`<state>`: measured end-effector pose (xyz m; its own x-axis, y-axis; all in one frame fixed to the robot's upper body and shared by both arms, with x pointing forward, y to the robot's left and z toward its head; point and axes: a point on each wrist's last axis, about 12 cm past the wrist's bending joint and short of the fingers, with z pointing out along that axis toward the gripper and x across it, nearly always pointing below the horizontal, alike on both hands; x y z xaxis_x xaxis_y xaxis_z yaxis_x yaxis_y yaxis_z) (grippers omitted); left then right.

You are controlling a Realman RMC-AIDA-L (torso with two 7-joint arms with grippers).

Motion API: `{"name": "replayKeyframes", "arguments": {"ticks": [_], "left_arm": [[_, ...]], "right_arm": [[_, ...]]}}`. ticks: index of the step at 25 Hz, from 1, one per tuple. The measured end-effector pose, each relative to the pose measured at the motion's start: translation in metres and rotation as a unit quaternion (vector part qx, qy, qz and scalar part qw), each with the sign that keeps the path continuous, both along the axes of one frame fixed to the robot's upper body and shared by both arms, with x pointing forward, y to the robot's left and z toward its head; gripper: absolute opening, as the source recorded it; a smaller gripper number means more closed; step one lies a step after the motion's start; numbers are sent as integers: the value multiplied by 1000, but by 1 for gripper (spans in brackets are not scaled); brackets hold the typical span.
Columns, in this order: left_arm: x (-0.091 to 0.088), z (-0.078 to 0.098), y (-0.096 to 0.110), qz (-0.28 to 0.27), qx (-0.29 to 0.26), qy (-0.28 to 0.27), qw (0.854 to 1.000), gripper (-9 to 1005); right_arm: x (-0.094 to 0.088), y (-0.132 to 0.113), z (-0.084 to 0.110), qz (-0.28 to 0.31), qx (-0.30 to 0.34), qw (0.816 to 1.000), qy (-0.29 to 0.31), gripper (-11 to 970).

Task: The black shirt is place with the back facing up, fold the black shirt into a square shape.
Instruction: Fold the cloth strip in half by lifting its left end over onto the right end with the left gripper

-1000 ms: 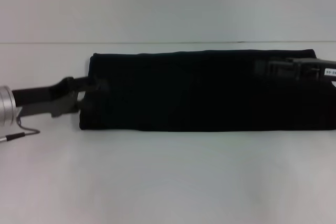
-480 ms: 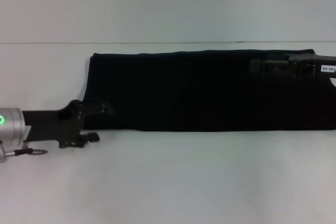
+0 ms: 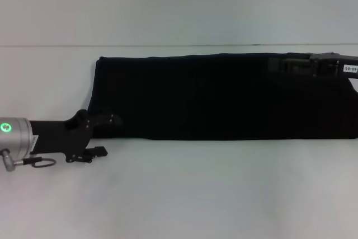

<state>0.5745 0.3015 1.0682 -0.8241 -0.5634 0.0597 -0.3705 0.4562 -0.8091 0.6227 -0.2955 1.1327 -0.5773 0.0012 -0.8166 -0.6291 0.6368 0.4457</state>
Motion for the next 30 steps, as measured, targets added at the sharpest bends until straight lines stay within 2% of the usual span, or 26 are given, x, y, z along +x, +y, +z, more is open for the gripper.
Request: {"name": "replayKeyframes", "arguments": {"ticks": [10, 22, 30], "left_arm": [[4, -5, 1, 15, 20, 1, 1000, 908], [16, -2, 8, 41, 54, -26, 997, 905], [23, -2, 3, 38, 66, -38, 996, 904]], "right_arm": [[2, 1, 1, -8, 7, 1000, -5, 940], [3, -1, 2, -12, 5, 1000, -7, 941], [3, -1, 3, -14, 6, 1000, -6, 940]]}}
